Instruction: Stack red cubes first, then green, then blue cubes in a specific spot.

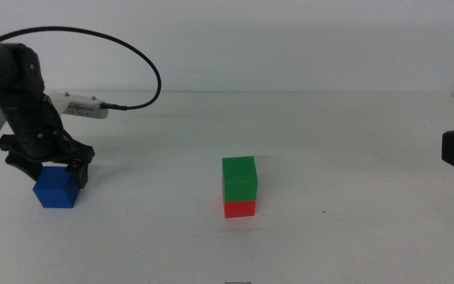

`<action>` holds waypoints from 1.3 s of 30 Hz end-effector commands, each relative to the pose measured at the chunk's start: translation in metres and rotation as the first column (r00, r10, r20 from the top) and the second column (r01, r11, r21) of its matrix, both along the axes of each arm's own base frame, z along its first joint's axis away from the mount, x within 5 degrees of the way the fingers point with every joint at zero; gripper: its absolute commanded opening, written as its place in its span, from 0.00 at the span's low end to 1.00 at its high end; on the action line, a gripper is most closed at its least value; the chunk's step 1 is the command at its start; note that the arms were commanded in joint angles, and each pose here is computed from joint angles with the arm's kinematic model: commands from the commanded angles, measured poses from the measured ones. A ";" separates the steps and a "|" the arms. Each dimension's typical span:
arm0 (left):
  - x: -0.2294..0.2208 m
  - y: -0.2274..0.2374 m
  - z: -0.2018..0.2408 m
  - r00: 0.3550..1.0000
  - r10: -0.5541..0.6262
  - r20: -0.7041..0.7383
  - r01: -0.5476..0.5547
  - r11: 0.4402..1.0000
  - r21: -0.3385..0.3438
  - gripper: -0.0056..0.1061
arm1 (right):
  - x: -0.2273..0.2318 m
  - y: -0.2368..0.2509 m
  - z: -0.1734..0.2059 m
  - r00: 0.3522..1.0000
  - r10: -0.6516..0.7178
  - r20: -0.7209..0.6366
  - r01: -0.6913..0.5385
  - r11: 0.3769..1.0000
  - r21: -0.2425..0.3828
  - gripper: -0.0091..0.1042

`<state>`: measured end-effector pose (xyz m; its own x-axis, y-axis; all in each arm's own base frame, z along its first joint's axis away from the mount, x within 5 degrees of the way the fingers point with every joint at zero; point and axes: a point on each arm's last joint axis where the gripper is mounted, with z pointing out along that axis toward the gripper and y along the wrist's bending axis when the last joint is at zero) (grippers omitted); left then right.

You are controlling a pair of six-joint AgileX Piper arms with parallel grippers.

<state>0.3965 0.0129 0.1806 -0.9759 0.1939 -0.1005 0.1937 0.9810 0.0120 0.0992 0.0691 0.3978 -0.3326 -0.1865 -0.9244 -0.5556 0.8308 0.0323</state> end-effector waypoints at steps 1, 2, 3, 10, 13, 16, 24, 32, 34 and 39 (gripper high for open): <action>0.004 0.000 0.024 0.996 0.011 0.086 -0.009 1.000 -0.015 0.83 | 0.001 -0.001 0.014 0.996 -0.006 0.091 0.002 0.999 0.040 0.86; 0.004 0.000 0.023 0.996 0.013 0.083 -0.011 1.000 -0.020 0.80 | 0.001 -0.001 0.014 0.996 -0.006 0.091 0.002 0.999 0.040 0.86; 0.004 0.000 0.022 0.997 0.013 0.082 -0.012 1.000 -0.020 0.75 | 0.001 -0.001 0.014 0.996 -0.006 0.091 0.002 0.999 0.040 0.86; -0.001 -0.001 0.028 0.997 0.060 0.039 -0.057 0.997 -0.054 0.25 | 0.001 -0.001 0.014 0.996 -0.006 0.091 0.002 0.999 0.040 0.86; -0.015 -0.006 0.049 0.992 0.121 -0.047 -0.125 0.988 -0.092 0.11 | 0.001 -0.001 0.014 0.996 -0.006 0.091 0.002 0.999 0.040 0.86; -0.028 -0.017 0.082 0.986 0.155 -0.065 -0.160 0.985 -0.071 0.04 | 0.001 -0.001 0.014 0.996 -0.006 0.091 0.002 0.999 0.040 0.86; -0.057 -0.110 0.162 0.963 0.230 0.144 -0.209 0.967 -0.148 0.04 | 0.001 -0.001 0.014 0.996 -0.006 0.091 0.002 0.999 0.040 0.86; -0.072 -0.219 0.170 0.964 0.214 0.160 -0.175 0.957 -0.230 0.04 | 0.001 -0.001 0.014 0.996 -0.006 0.091 0.002 0.999 0.040 0.86; -0.074 -0.235 0.168 0.964 0.207 0.164 -0.167 0.959 -0.230 0.04 | 0.001 -0.001 0.014 0.996 -0.006 0.091 0.002 0.999 0.040 0.86; -0.075 -0.253 0.161 0.968 0.194 0.159 -0.155 0.961 -0.228 0.04 | 0.001 -0.001 0.014 0.996 -0.006 0.091 0.002 0.999 0.040 0.86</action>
<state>0.3348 -0.2480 0.3134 -0.9584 -0.0104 -0.2853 0.0443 0.9818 -0.1846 0.0992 0.0691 0.3978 -0.3326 -0.1864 -0.9244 -0.5556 0.8308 0.0323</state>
